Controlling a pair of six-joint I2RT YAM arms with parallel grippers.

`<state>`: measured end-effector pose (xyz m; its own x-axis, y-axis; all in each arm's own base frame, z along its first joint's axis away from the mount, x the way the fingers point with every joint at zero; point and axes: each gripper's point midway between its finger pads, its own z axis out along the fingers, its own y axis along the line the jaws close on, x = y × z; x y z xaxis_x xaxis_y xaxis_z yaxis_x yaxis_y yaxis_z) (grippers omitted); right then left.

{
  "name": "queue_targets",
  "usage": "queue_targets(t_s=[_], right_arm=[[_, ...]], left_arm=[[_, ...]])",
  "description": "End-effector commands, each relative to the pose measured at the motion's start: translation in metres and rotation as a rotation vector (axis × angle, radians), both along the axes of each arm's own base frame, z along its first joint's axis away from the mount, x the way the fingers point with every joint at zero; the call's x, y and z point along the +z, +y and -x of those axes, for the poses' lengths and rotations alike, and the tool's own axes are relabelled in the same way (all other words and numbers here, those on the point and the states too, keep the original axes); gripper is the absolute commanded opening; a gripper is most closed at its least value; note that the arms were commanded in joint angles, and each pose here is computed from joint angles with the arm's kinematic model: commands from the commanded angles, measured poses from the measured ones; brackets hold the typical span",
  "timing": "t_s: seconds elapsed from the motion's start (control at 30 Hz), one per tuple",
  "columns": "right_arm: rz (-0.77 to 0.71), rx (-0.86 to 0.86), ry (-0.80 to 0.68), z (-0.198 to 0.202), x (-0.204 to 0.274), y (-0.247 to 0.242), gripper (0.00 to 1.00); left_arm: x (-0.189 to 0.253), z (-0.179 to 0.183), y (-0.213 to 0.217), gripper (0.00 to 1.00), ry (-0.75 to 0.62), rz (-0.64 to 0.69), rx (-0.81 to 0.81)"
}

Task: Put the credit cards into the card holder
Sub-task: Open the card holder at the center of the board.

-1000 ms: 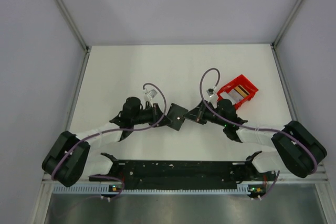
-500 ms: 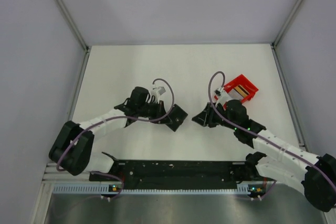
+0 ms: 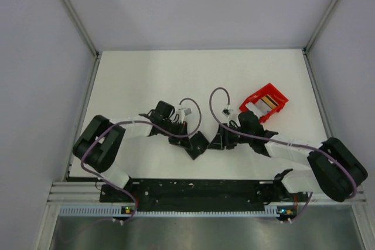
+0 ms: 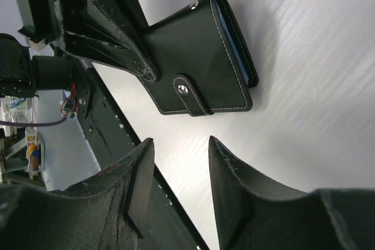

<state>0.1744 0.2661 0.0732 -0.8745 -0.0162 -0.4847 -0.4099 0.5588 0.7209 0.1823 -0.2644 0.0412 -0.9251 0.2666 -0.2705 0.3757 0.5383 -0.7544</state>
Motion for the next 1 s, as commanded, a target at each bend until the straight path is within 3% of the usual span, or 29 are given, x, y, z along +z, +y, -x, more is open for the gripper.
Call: queue_targets(t_s=[0.0,0.23,0.47,0.97], right_arm=[[-0.084,0.088,-0.044,-0.005,0.007,0.024,0.42],[-0.119,0.109,-0.061,-0.015,0.008,0.040,0.42],[-0.038,0.132,0.005,-0.018,-0.026,0.041,0.42],[0.029,0.297,0.148,0.035,-0.059,0.046,0.36]], left_arm=[[0.009,-0.005,-0.011,0.00,-0.031,0.051,-0.053],[-0.002,-0.007,-0.010,0.00,-0.016,0.006,-0.043],[-0.005,-0.009,-0.012,0.00,-0.012,0.003,-0.046],[-0.004,-0.020,-0.013,0.00,-0.048,-0.020,-0.019]])
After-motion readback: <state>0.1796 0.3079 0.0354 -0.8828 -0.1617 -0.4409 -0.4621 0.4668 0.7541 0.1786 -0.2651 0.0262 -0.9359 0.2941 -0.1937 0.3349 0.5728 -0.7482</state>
